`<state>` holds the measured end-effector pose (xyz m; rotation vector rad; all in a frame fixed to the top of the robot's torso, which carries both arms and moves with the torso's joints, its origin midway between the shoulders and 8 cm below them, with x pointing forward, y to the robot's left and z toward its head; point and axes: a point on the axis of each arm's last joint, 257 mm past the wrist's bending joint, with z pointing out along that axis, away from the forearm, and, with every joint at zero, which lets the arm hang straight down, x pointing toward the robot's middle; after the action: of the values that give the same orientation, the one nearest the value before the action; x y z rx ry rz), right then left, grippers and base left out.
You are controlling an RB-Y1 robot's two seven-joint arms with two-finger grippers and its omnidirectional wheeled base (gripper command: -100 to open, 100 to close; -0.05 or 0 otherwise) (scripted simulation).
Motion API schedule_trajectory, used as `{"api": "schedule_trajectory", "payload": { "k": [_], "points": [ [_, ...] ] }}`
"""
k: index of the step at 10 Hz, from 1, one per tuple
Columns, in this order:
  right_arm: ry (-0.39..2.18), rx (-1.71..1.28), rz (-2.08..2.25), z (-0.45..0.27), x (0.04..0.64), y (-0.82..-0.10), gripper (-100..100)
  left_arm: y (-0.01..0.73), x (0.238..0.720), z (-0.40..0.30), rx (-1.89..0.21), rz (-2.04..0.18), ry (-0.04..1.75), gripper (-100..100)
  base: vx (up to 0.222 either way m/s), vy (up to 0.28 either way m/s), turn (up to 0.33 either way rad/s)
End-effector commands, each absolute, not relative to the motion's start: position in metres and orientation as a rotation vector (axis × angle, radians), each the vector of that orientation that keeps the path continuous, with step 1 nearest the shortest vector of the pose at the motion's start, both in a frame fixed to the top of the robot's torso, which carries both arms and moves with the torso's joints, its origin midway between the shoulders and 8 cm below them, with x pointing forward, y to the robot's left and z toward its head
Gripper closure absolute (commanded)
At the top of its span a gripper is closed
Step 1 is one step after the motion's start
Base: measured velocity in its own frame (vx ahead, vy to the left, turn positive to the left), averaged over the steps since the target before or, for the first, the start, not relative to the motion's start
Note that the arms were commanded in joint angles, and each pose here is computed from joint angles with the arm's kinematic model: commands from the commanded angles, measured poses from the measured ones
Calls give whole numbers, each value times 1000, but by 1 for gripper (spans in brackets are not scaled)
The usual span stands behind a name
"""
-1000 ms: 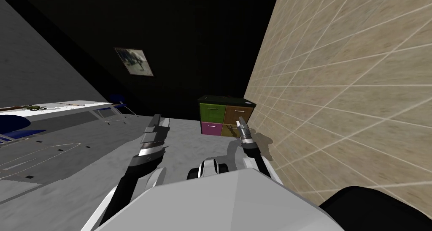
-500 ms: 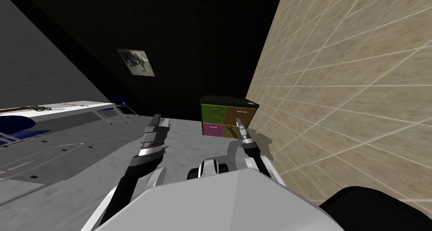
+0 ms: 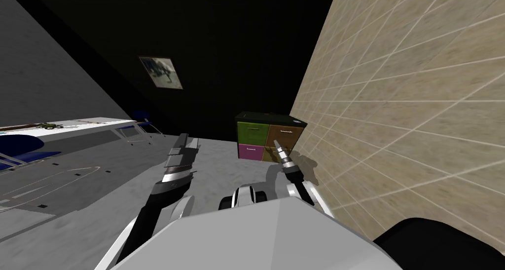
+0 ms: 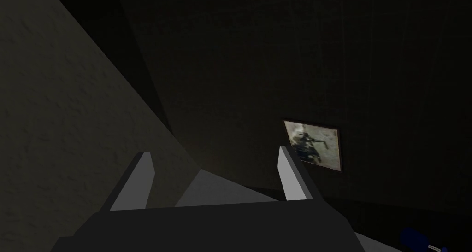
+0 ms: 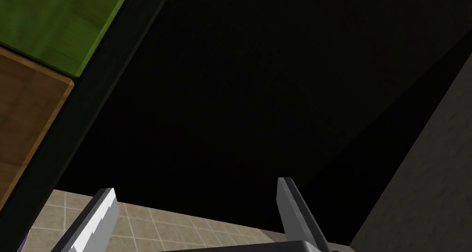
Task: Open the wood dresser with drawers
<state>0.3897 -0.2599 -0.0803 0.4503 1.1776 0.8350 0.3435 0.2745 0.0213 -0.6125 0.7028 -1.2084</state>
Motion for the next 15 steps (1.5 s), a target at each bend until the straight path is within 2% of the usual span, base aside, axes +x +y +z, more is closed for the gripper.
{"api": "schedule_trajectory", "payload": {
  "k": [1,15],
  "points": [
    [1242,407,716,-96,396,-269,-100,274,344,21,-612,-1208,703,0,68,64,32],
    [1421,190,262,-144,410,-304,-100,274,344,21,-612,-1208,703,0,48,47,20]
  ]
}}
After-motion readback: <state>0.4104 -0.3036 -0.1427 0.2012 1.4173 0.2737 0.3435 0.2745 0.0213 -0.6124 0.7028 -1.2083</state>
